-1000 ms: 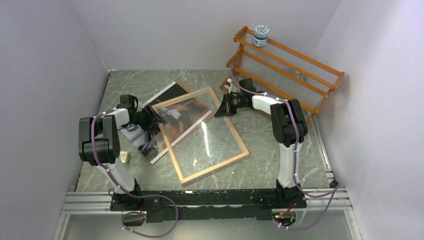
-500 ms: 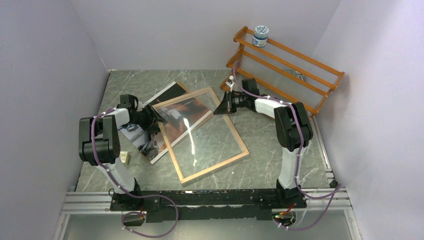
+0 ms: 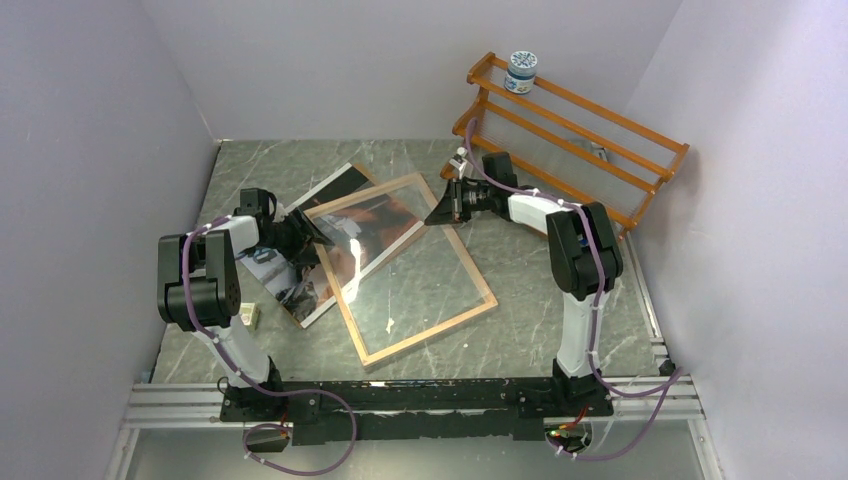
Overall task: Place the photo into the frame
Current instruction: Place the photo frame item in the photo frame.
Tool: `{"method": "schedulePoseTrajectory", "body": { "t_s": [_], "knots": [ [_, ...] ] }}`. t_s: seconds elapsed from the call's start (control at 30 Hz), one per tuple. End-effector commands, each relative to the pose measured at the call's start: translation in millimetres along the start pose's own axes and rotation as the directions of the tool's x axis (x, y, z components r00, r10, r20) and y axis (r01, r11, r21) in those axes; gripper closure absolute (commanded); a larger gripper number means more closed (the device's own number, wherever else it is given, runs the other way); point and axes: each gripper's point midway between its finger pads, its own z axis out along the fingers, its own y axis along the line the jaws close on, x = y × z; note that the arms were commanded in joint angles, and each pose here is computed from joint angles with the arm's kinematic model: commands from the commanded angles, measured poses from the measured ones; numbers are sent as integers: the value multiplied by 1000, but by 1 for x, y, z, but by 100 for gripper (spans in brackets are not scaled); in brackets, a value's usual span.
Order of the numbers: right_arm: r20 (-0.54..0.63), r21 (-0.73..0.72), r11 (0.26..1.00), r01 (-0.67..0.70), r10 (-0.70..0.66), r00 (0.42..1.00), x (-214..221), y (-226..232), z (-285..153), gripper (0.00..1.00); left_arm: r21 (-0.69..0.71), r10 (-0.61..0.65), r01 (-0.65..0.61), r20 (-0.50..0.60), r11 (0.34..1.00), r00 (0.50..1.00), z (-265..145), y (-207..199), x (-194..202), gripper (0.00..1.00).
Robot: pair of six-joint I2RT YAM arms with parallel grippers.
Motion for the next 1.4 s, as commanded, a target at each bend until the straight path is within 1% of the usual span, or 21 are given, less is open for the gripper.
{"method": "schedulePoseTrajectory", "body": {
  "t_s": [0.0, 0.43, 0.47, 0.57, 0.67, 0.7, 0.8, 0.87, 0.97, 1.13, 1.23, 1.37],
  "knots": [
    [34, -35, 995, 91, -90, 995, -20, 9, 0, 100, -39, 23, -23, 17, 999, 1000, 1, 5, -6, 33],
    [31, -31, 995, 93, -92, 995, -22, 1, 4, 100, -37, 13, -13, 7, 999, 1000, 4, 6, -5, 35],
    [23, -30, 996, 84, -83, 996, -21, 1, 5, 98, -38, 11, -11, 7, 999, 1000, 4, 7, -5, 35],
    [9, -8, 998, 69, -69, 998, -17, -3, 5, 89, -34, 9, -9, 6, 999, 1000, 5, 6, -5, 35],
    [18, 23, 998, 63, -63, 998, -18, -5, 3, 73, -34, 6, -6, 7, 999, 1000, 5, 6, -6, 35],
    [20, 32, 998, 61, -62, 998, -19, -4, 3, 69, -34, 6, -6, 7, 999, 1000, 5, 6, -6, 35],
    [24, 55, 997, 59, -61, 998, -21, -4, 1, 60, -38, 9, -9, 10, 999, 1000, 4, 5, -7, 35],
    [26, 75, 995, 58, -61, 998, -22, -5, 0, 53, -46, 16, -15, 23, 999, 1000, 0, 4, -10, 32],
    [8, 97, 993, 71, -72, 997, -22, -8, -2, 44, -58, 37, -34, 58, 998, 998, -7, 0, -15, 26],
    [4, 187, 978, 89, -92, 996, -25, -15, -6, 29, -95, 61, -53, 87, 994, 994, -17, -2, -21, 20],
    [9, 229, 969, 95, -100, 995, -29, -17, -9, 24, -97, 64, -55, 96, 994, 993, -20, -4, -23, 17],
    [23, 300, 950, 83, -95, 995, -34, -25, -14, 23, -92, 61, -52, 102, 994, 993, -22, -7, -24, 15]
  ]
}}
